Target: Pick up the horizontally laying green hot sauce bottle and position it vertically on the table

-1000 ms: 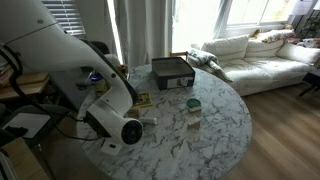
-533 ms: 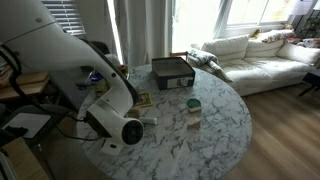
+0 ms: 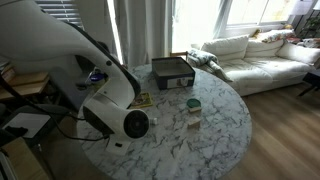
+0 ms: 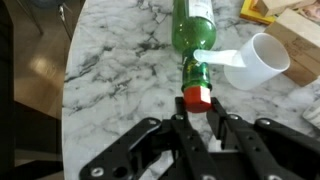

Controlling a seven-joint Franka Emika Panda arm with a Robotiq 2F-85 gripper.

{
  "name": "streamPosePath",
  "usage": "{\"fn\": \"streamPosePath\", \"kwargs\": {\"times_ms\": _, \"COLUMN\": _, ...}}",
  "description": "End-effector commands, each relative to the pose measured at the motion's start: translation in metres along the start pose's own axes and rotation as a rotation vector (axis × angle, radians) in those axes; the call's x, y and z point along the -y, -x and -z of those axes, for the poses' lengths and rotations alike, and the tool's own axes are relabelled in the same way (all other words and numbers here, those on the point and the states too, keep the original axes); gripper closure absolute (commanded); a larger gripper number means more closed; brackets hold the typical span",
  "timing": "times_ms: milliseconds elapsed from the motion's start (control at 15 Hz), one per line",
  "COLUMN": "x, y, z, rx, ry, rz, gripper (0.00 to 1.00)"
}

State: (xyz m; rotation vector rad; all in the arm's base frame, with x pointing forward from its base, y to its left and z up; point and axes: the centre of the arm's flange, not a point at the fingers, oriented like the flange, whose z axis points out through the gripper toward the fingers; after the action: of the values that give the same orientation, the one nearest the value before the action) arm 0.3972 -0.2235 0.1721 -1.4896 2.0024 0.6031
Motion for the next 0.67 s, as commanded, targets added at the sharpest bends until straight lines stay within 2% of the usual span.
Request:
{"fn": "streamPosePath", "kwargs": {"times_ms": 0, "x": -0.006, "y": 0.021, "z": 0.035, "rx": -0.120, "ry": -0.004, "rz": 0.013, "gripper": 0.93}}
{"fn": "streamPosePath", "kwargs": {"times_ms": 333, "x": -0.002, "y": 0.056, "z": 0.062, "rx": -0.294, "ry": 0.027, "rz": 0.100, "gripper": 0.93}}
{"fn": "streamPosePath", "kwargs": {"times_ms": 600, "x": -0.004, "y": 0.095, "z": 0.077, "rx": -0.371, "ry": 0.061, "rz": 0.204, "gripper": 0.93}}
